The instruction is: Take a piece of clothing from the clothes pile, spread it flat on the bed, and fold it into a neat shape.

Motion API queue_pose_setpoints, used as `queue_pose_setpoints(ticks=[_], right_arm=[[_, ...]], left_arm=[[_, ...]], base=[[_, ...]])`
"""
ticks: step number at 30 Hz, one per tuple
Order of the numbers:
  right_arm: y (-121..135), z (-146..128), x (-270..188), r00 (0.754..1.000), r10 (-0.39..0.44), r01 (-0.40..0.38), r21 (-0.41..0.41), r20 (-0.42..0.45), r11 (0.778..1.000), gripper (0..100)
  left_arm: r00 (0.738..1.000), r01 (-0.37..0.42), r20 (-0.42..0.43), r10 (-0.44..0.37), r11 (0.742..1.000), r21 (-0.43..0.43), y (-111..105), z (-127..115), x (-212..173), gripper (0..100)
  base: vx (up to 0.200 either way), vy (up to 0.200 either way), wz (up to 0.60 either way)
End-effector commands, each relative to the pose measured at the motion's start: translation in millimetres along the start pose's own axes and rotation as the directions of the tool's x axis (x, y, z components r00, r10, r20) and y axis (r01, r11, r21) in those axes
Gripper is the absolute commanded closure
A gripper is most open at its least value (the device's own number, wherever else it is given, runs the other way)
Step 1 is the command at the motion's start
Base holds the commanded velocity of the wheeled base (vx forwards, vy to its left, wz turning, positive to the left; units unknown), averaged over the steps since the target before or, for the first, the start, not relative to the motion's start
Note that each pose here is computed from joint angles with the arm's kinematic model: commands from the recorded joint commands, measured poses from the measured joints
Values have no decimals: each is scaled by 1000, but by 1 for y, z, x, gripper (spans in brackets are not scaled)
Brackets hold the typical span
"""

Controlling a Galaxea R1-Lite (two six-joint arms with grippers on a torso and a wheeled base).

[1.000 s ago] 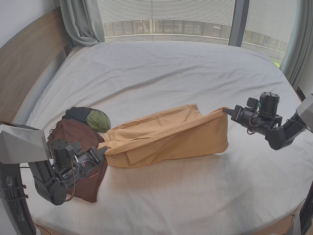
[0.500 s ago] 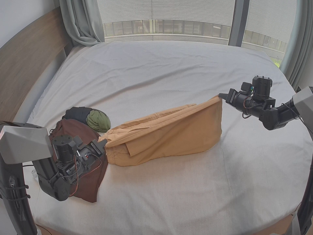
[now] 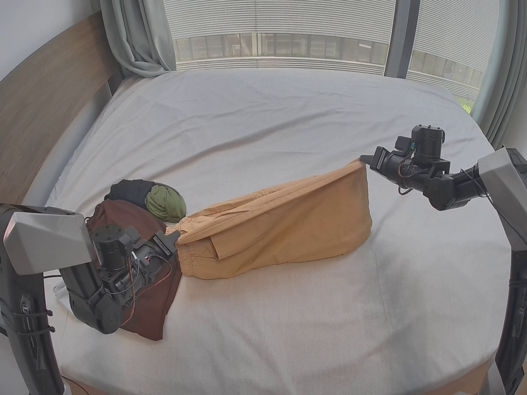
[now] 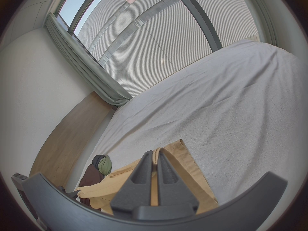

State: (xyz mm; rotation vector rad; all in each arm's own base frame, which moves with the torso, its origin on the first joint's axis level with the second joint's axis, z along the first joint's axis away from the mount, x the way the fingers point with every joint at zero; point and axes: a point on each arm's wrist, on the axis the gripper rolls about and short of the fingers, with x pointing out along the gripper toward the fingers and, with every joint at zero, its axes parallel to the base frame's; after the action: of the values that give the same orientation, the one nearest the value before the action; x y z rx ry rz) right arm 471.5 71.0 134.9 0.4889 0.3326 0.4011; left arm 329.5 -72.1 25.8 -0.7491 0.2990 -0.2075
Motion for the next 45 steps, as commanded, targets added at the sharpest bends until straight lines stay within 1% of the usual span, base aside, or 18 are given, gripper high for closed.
queue_pose_setpoints(ticks=[1,7,12,16,26,40,41,42,45], right_arm=[[-3,-9,18,1000,-2,2,-2,-4,1000,100],[-10,-18,36,1000,-6,6,-6,2,1000,100],[-15,-23,45,1000,-10,10,-5,8,1000,100],[-20,-26,53,1000,-23,23,-7,21,1000,100],[-28,-31,68,998,-32,33,-13,53,999,100],[-27,-34,71,998,-24,25,-16,57,1000,100],[-26,-33,71,998,-19,20,-19,62,1000,100],[-26,-31,72,997,-13,15,-22,73,1000,0],[-30,-34,78,995,-12,14,-26,104,1000,0]], left_arm=[[1000,-4,-1,4,1000,-9,4,-3,6,100],[999,-21,38,22,999,-36,9,-1,17,100],[999,-30,32,32,999,-39,13,-4,20,100],[998,-45,47,47,998,-40,17,-5,26,100],[995,-62,71,65,997,-47,30,-1,34,100],[996,-51,65,54,998,-47,29,-1,35,100],[997,-49,65,52,998,-48,29,-1,35,0],[997,-47,65,50,998,-50,29,-1,36,0],[994,-37,100,42,998,-52,28,5,40,0]], base=[[0,0,0],[0,0,0],[0,0,0],[0,0,0],[0,0,0],[0,0,0],[0,0,0],[0,0,0],[0,0,0]])
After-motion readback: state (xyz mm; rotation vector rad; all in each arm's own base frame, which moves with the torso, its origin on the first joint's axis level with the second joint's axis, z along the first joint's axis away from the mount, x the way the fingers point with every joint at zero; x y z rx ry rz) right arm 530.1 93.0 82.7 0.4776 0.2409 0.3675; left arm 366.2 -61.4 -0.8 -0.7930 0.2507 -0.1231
